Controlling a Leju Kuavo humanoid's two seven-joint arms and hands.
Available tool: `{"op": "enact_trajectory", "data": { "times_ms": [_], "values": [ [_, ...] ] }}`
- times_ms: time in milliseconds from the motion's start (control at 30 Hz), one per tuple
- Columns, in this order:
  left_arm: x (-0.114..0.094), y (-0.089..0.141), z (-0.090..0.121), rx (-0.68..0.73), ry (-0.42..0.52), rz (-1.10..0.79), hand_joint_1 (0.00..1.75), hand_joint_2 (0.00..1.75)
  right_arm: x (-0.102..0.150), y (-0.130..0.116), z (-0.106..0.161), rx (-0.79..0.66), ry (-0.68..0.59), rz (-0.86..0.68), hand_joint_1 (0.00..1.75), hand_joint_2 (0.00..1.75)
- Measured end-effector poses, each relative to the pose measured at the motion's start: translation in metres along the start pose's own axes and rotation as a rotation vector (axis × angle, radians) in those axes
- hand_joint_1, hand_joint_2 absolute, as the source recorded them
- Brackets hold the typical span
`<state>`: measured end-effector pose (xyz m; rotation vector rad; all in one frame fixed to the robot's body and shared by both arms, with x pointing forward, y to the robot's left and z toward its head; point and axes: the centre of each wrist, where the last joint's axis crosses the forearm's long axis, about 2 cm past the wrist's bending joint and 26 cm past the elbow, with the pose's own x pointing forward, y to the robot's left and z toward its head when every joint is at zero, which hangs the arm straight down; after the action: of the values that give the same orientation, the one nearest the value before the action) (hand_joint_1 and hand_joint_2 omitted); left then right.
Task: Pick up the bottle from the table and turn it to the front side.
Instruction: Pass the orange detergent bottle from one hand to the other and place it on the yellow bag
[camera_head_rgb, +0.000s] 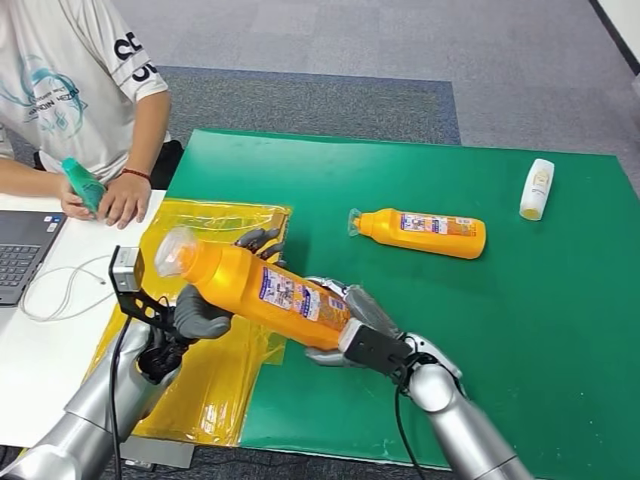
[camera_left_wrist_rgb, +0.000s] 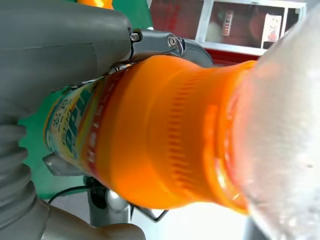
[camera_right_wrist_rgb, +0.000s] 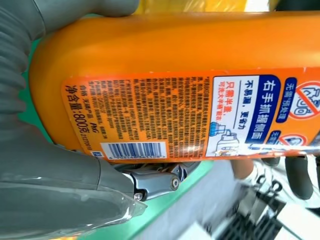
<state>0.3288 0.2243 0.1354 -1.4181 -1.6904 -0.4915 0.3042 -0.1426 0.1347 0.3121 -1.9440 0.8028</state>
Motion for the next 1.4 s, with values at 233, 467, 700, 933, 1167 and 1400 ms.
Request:
{"op": "enact_trajectory", "data": {
  "times_ms": [233,467,700,933,1167,1400],
  "values": [
    [0.0,0.0,0.001,0.012,0.009,-0.013,0.0,1.75,0.006,0.009,0.0,0.01,0.005,0.06,1.75,1.75],
    [-0.002,0.002,0.002,0.032,0.033,-0.035,1.75,1.75,0.007,0.012,0.001,0.01,0.005,0.057,1.75,1.75],
    [-0.005,0.003,0.005,0.06,0.049,-0.087,1.75,1.75,0.006,0.013,0.004,0.007,0.016,0.04,1.75,1.75],
    [-0.005,0.004,0.004,0.07,0.044,-0.093,1.75,1.75,0.005,0.015,0.005,0.007,0.018,0.032,1.75,1.75],
    [-0.006,0.004,0.005,0.074,0.04,-0.096,1.75,1.75,0.005,0.015,0.005,0.009,0.018,0.028,1.75,1.75],
    [-0.009,0.002,0.008,0.086,0.024,-0.095,1.75,1.75,0.005,0.016,0.006,0.025,0.021,0.019,1.01,1.75]
  ]
}}
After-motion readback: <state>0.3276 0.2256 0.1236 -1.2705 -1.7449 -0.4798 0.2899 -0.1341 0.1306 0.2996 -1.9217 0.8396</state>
